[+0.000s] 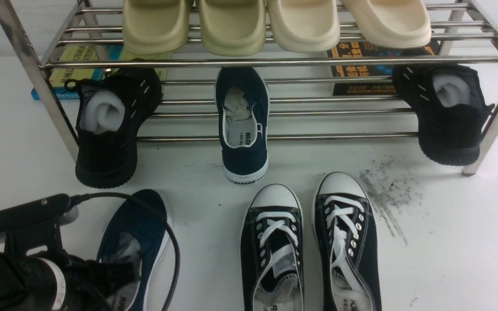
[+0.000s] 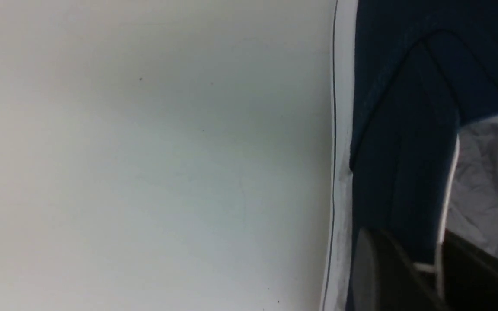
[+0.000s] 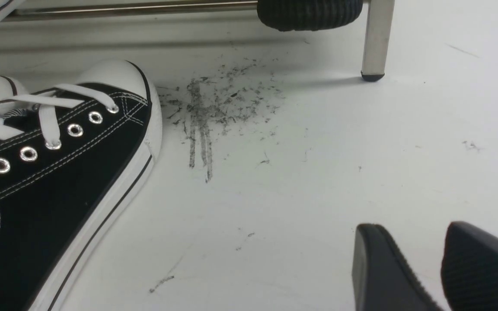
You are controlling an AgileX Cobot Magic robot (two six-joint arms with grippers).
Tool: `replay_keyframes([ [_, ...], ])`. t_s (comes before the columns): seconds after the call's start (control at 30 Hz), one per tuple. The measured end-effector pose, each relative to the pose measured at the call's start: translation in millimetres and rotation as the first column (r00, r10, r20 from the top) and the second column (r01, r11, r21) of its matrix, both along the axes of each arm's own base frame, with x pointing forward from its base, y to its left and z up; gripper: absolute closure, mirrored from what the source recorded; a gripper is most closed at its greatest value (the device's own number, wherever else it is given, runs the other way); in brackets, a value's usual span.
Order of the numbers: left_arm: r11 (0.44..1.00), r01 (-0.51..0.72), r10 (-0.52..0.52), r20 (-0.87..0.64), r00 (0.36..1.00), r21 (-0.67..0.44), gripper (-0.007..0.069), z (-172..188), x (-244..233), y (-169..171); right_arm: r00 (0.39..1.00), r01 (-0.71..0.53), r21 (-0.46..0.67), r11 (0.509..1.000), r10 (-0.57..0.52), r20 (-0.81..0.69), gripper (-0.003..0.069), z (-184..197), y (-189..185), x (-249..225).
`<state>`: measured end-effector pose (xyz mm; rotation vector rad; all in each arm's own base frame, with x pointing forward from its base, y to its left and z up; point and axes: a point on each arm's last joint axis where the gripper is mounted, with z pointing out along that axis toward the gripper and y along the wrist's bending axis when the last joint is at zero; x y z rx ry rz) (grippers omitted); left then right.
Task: Take the shoes off the shelf with your hand on the white table.
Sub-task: 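Set the held shoe down on the floor in front of the rack with the left gripper, then grasp the leftmost shoe on the bottom shelf of the shoe rack with the left gripper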
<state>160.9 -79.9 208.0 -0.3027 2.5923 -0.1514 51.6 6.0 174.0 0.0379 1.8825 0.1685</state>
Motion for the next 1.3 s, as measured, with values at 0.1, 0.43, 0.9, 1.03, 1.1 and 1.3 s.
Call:
replay_keyframes([
  [0.1, 1.0, -0.003, 0.003, -0.004, 1.0, 0.0, 0.0392, 0, 0, 0, 1.0, 0.0, 0.0, 1.0, 0.0, 0.0, 0.0421, 0, 0, 0],
  [0.43, 0.997, -0.063, 0.066, 0.062, 0.996, -0.054, 0.0298, 40, -6, 7, 1.0, 0.0, 0.0, 1.0, 0.0, 0.0, 0.0421, 0, 0, 0],
  [0.9, 0.998, 0.049, -0.043, 0.137, 0.99, -0.044, 0.0624, 149, 0, 1, 1.0, 0.0, 0.0, 1.0, 0.0, 0.0, 0.0421, 0, 0, 0],
  [1.03, 0.995, 0.095, -0.093, 0.112, 0.989, -0.01, 0.0624, 149, 16, -12, 1.0, 0.0, 0.0, 1.0, 0.0, 0.0, 0.0421, 0, 0, 0],
  [1.1, 0.994, 0.111, -0.111, 0.078, 0.991, 0.005, 0.0624, 142, 30, -22, 1.0, 0.0, 0.0, 1.0, 0.0, 0.0, 0.0421, 0, 0, 0],
  [1.3, 0.989, 0.14, -0.14, 0.011, 0.99, 0.04, 0.0584, 125, 72, -51, 1.0, 0.0, 0.0, 1.0, 0.0, 0.0, 0.0421, 0, 0, 0],
])
